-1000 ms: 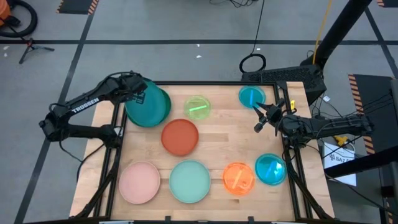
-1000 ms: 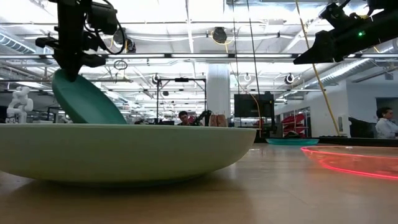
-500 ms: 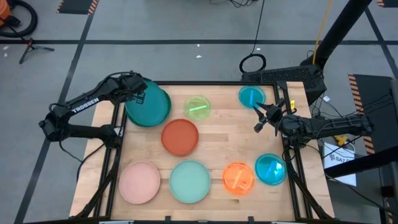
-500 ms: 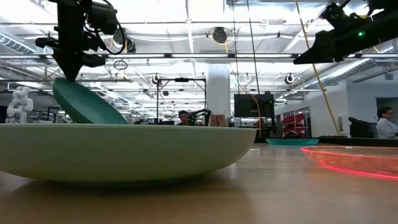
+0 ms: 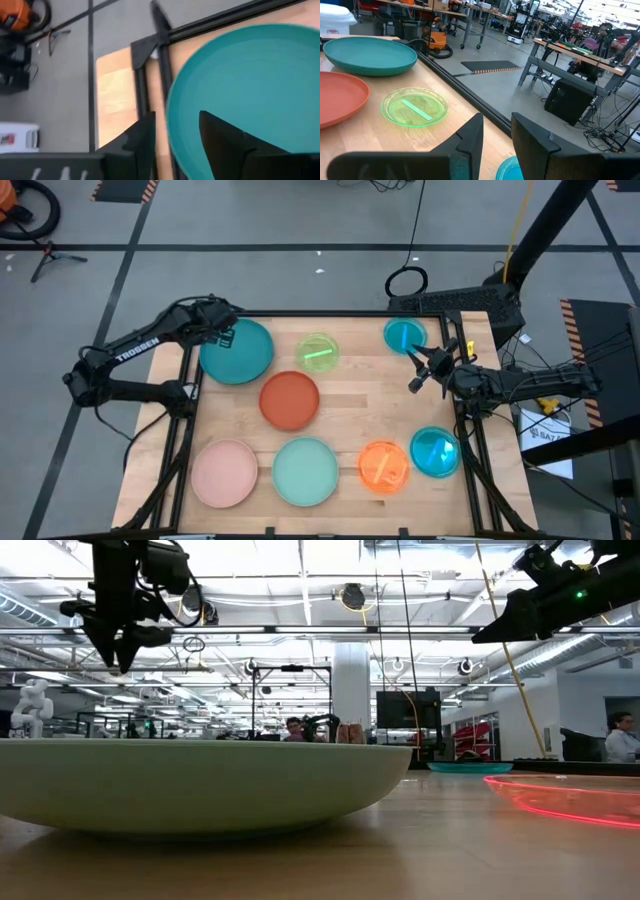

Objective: Stack plastic plates
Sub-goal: Stack the dark orange plate on top of the dark blue plate

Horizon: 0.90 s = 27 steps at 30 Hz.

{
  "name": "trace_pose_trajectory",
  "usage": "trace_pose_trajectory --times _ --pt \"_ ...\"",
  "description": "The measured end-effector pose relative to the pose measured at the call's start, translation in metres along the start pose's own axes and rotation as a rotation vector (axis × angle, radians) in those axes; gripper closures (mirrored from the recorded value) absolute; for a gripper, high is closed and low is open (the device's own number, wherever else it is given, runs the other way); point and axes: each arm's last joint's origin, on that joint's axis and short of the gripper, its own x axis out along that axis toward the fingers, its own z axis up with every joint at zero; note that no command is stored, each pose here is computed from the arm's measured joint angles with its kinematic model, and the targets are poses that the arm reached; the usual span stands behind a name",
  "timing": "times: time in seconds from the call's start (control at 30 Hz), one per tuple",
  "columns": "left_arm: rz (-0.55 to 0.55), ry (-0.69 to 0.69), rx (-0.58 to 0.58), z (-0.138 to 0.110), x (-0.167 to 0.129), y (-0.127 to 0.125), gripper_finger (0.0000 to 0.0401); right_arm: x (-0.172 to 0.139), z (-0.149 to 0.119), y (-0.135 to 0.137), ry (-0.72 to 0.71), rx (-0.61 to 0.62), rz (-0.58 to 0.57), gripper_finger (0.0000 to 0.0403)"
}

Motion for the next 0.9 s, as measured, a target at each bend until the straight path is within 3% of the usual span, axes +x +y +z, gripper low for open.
trace_pose_trajectory --times 0.27,0.47,0.67,0.9 --pt "-0.168 -0.187 0.165 0.0 -0.019 -0.03 0.0242 0.0 0.004 -0.001 -0.023 0.014 -0.002 0.031" --pt "-0.24 -0.415 0.311 -0.008 -0.041 -0.058 0.0242 -0.002 0.018 -0.003 -0.077 0.11 0.002 0.031" --pt "-0.331 -0.554 0.564 -0.04 -0.04 -0.089 0.0242 -0.001 0.029 -0.001 -0.092 0.166 0.086 0.031" --pt "-0.541 -0.564 0.71 -0.079 -0.029 -0.11 0.0242 0.007 0.046 0.012 -0.105 0.295 0.218 0.031"
